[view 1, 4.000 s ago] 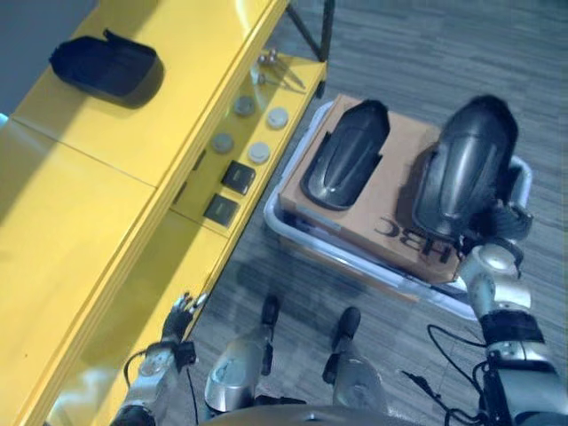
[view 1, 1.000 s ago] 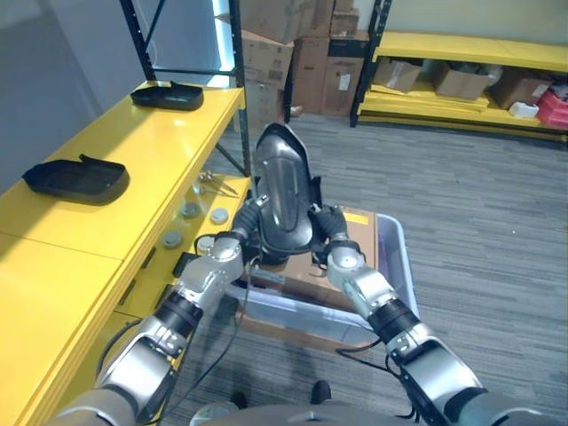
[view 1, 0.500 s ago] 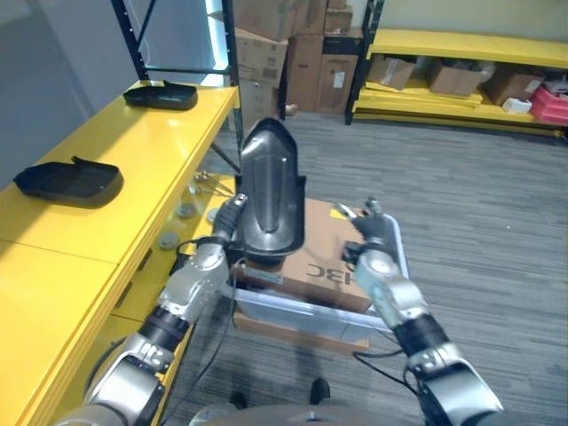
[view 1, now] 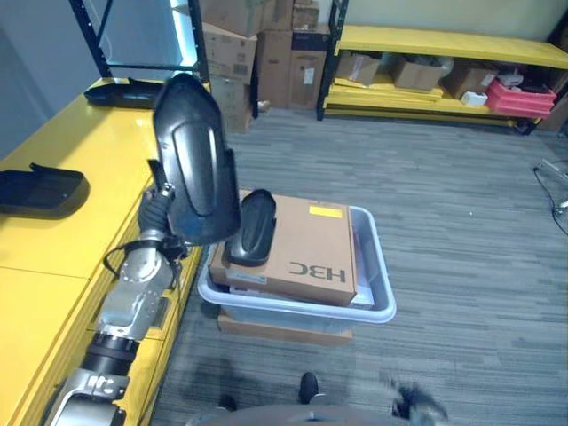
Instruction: Move parts from the plastic box to the shelf.
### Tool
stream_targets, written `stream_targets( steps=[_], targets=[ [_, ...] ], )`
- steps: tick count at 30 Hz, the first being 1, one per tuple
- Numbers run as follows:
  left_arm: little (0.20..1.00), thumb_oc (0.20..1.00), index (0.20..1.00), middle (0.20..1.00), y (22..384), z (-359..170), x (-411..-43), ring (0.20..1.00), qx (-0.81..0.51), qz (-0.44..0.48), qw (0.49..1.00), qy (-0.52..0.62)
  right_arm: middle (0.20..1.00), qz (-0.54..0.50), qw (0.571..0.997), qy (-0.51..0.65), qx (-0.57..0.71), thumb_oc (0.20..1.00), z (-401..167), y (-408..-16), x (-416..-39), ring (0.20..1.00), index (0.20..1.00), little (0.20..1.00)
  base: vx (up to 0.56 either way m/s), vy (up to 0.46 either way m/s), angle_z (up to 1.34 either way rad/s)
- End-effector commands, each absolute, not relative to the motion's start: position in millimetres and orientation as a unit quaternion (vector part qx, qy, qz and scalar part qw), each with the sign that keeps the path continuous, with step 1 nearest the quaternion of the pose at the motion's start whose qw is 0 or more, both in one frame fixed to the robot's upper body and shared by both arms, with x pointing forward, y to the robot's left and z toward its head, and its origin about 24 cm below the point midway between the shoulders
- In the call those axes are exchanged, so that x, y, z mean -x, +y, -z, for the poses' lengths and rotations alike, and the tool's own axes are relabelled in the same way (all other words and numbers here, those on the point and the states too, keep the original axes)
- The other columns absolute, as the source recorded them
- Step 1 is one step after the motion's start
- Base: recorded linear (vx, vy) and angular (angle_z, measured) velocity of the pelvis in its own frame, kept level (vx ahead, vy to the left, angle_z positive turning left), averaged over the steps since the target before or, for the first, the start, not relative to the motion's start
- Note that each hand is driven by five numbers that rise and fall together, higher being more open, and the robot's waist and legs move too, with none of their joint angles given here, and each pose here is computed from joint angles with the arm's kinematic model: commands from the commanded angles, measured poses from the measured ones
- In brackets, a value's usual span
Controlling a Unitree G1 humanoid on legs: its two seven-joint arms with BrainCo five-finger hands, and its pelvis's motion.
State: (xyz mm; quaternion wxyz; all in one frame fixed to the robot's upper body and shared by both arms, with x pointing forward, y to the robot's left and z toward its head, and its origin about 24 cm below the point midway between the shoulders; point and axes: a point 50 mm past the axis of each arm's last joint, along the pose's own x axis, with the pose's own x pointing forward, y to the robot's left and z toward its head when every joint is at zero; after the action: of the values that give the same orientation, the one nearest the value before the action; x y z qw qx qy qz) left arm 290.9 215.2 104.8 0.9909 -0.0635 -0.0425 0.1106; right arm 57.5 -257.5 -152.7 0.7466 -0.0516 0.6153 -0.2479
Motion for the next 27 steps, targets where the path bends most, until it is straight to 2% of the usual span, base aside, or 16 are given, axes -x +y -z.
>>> stream_targets(
  steps=[1,5,10,15,20,22,27],
  targets=[
    [0.2,0.2,0.2,0.2,228,-158,-294,0.2,0.038,-0.125,0.976,-0.177,1.0,0.186,0.768,0.607,0.088,1.0,153,-265,-65,1.0,1.0,1.0,-0.01,-0.024,0.1],
    [0.2,0.2,0.2,0.2,229,-162,-292,0.2,0.032,-0.126,0.971,-0.201,1.0,0.124,0.755,0.633,0.116,1.0,162,-251,-46,1.0,1.0,1.0,-0.03,-0.036,0.5],
    [0.2,0.2,0.2,0.2,249,-157,-268,0.2,-0.006,-0.192,0.96,-0.205,1.0,0.06,0.77,0.613,0.167,1.0,160,-245,-58,1.0,1.0,1.0,-0.05,-0.075,0.96],
    [0.2,0.2,0.2,0.2,253,-152,-260,0.2,-0.012,-0.188,0.961,-0.2,1.0,0.068,0.767,0.612,0.181,1.0,159,-249,-50,1.0,1.0,1.0,-0.05,-0.005,0.62],
    [0.2,0.2,0.2,0.2,243,-142,-267,0.2,-0.013,-0.166,0.969,-0.182,1.0,0.094,0.756,0.623,0.176,1.0,160,-252,-41,1.0,1.0,1.0,0.05,0.084,1.95],
    [0.2,0.2,0.2,0.2,247,-136,-265,0.2,-0.025,-0.184,0.966,-0.178,1.0,0.093,0.755,0.62,0.19,1.0,159,-256,-48,1.0,1.0,1.0,0.17,0.147,1.72],
    [0.2,0.2,0.2,0.2,263,-140,-251,0.2,-0.061,-0.195,0.96,-0.189,1.0,0.097,0.779,0.595,0.172,1.0,157,-249,-74,1.0,1.0,1.0,0.21,0.103,0.22]
  ],
)
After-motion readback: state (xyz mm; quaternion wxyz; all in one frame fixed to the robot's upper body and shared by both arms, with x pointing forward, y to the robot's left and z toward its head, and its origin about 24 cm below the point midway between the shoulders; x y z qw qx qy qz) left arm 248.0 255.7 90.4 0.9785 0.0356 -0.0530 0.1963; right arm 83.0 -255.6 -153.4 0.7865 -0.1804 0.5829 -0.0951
